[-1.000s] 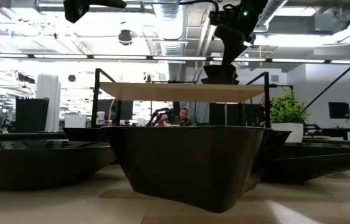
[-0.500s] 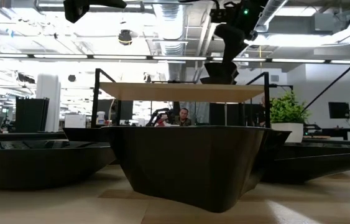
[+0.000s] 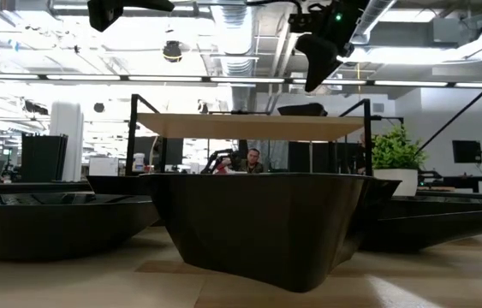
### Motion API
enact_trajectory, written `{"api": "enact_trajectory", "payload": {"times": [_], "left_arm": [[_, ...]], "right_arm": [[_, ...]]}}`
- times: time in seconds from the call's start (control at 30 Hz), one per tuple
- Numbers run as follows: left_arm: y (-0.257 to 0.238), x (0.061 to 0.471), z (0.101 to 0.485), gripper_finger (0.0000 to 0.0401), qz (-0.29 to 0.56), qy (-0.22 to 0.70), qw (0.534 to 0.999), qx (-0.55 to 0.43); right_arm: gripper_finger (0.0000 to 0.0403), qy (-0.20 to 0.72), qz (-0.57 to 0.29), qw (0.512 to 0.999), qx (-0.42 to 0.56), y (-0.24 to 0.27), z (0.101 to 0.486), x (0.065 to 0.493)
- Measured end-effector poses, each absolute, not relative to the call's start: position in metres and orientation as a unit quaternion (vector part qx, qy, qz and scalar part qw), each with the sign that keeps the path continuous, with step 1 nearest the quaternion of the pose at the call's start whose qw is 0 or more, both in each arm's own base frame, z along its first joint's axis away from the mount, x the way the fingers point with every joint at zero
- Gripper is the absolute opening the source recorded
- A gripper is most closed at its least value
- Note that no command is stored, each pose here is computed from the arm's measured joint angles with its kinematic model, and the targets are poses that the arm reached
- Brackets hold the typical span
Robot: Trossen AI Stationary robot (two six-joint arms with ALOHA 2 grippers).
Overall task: Pick & Place Mini shaped plates
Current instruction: Stack the black distorted square plate on the black distorted square plate on the shelf
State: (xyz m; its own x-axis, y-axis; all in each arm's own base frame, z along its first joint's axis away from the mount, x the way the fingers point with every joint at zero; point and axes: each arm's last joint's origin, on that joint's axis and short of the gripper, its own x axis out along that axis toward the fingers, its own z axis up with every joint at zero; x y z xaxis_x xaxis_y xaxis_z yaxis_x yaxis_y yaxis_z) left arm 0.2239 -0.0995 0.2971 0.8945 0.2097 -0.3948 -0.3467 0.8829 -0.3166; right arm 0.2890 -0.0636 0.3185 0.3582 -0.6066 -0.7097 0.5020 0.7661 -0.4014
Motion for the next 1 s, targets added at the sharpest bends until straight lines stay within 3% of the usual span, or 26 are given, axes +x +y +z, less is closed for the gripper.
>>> {"api": "enact_trajectory", "payload": {"times": [0.37,0.73,0.83,1.0], "left_arm": [[-0.100,0.224,0.297,0.0113,0.146,0.177,0.954,-0.193],[-0.095,0.226,0.297,0.0113,0.152,0.178,0.954,-0.185],[-0.095,0.226,0.297,0.0113,0.150,0.180,0.955,-0.180],[-0.095,0.223,0.291,0.0113,0.135,0.220,0.954,-0.155]], "right_arm": [[0.0063,0.414,-0.323,0.847,-0.082,-0.056,0.348,0.285],[0.0064,0.271,-0.326,0.903,-0.064,-0.044,0.415,0.217],[0.0064,0.233,-0.286,0.927,-0.068,-0.036,0.424,0.200],[0.0064,0.180,-0.147,0.971,-0.053,-0.020,0.416,0.185]]}}
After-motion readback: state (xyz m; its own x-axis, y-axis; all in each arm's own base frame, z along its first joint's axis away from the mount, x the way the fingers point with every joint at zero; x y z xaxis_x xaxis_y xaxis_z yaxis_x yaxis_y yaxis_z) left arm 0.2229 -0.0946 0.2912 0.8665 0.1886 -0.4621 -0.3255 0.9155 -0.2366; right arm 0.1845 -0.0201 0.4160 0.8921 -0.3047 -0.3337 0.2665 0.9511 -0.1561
